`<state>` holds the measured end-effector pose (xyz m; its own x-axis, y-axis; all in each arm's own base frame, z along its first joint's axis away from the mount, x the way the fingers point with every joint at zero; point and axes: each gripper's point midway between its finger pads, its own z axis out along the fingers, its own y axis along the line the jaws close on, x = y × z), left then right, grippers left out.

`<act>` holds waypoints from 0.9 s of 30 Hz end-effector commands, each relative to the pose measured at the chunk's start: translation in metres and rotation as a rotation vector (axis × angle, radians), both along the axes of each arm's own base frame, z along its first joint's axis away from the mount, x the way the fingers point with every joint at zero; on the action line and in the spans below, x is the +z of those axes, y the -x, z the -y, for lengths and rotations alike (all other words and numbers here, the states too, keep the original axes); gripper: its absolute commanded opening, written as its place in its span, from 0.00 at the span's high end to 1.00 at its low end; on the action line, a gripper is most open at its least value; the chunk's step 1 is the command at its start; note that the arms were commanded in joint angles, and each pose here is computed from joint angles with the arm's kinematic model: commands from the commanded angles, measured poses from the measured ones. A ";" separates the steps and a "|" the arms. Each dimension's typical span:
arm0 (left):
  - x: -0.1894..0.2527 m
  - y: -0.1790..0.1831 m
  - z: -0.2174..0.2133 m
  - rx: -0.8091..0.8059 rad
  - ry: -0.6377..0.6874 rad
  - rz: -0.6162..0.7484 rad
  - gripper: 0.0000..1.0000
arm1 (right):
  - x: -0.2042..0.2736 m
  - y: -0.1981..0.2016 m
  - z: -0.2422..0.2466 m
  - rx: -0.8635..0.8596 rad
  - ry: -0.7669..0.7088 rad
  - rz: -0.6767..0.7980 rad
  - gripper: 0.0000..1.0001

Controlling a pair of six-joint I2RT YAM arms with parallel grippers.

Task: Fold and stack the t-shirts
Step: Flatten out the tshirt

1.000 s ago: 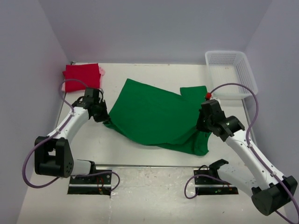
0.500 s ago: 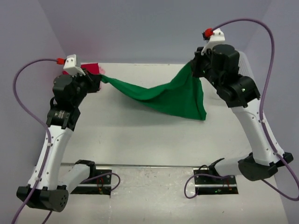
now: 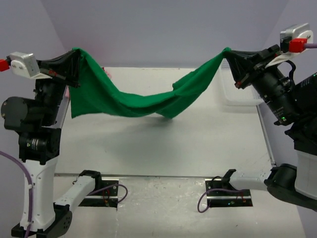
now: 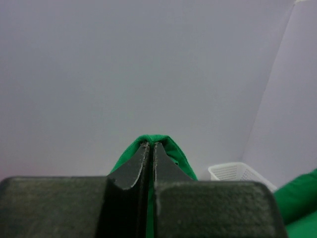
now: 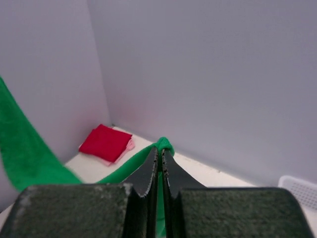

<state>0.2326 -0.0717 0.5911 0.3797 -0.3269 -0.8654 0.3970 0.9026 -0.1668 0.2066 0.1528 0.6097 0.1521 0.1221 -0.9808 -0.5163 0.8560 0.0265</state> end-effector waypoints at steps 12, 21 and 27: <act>-0.044 -0.256 -0.010 0.170 -0.172 -0.148 1.00 | 0.029 -0.211 -0.002 -0.313 0.088 0.210 1.00; 0.001 -0.276 -0.043 0.235 -0.162 -0.067 1.00 | 0.065 -0.195 0.031 -0.358 0.065 0.328 1.00; 0.001 -0.264 -0.054 0.253 -0.179 -0.065 1.00 | 0.021 -0.219 0.033 -0.339 0.109 0.189 1.00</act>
<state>0.5164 -0.0213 0.5692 0.3072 -0.1080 -0.9455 0.1540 0.9861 -0.0626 0.4385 0.1262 0.6161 0.3082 -0.0963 -0.9465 -0.1820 0.9705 -0.1580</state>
